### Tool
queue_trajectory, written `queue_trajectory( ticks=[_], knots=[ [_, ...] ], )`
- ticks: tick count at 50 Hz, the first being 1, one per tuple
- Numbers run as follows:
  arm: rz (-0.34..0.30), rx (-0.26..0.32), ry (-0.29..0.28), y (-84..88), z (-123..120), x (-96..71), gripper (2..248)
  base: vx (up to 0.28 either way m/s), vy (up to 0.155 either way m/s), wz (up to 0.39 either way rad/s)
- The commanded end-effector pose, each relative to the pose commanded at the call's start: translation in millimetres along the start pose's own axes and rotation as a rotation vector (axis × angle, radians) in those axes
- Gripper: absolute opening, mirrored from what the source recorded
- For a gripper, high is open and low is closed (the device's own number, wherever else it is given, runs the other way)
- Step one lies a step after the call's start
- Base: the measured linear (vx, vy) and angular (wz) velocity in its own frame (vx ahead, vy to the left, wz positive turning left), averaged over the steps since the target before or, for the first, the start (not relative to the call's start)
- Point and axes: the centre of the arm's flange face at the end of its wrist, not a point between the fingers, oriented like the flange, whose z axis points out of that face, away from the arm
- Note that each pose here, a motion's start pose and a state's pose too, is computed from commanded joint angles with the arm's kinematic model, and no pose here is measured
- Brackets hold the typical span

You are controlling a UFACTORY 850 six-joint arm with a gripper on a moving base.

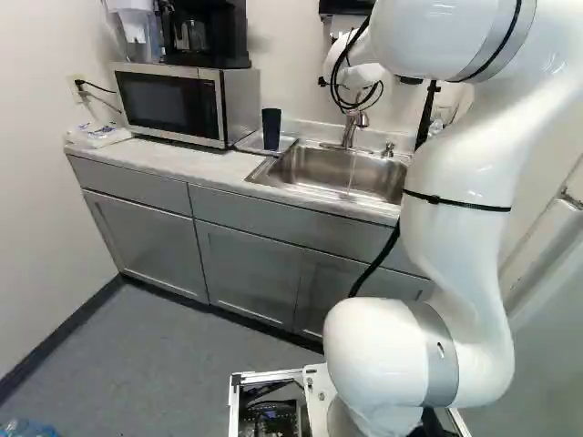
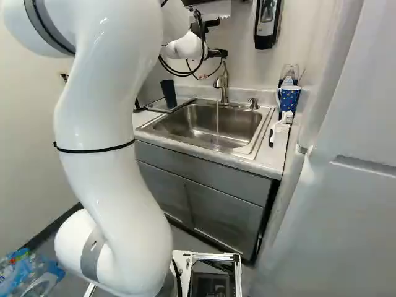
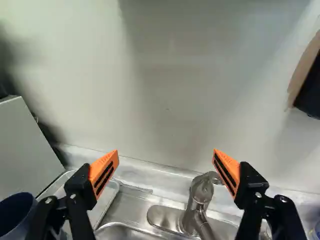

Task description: Rinse the cup and place it in the tray

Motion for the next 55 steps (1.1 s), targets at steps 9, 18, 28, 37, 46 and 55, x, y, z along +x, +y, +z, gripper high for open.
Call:
queue_trajectory(
  ticks=[9, 18, 28, 37, 46, 55],
  knots=[
    [0.0, 0.001, -0.02, -0.1, 0.0, -1.8, 247, 0.0, 0.0, 0.0],
    [0.0, 0.002, -0.042, -0.2, -0.1, -3.7, 247, 0.0, 0.0, 0.0],
    [0.0, 0.002, -0.046, -0.2, -0.1, -4.1, 247, 0.0, 0.0, 0.0],
    [0.0, 0.002, -0.046, -0.3, -0.1, -4.1, 247, 0.0, 0.0, 0.0],
    [-0.001, 0.005, -0.049, -2.3, -1.7, -4.4, 247, 0.0, 0.0, 0.0],
    [-0.002, 0.011, -0.061, -5.6, -4.9, -5.5, 247, 0.0, 0.0, 0.0]
  ],
)
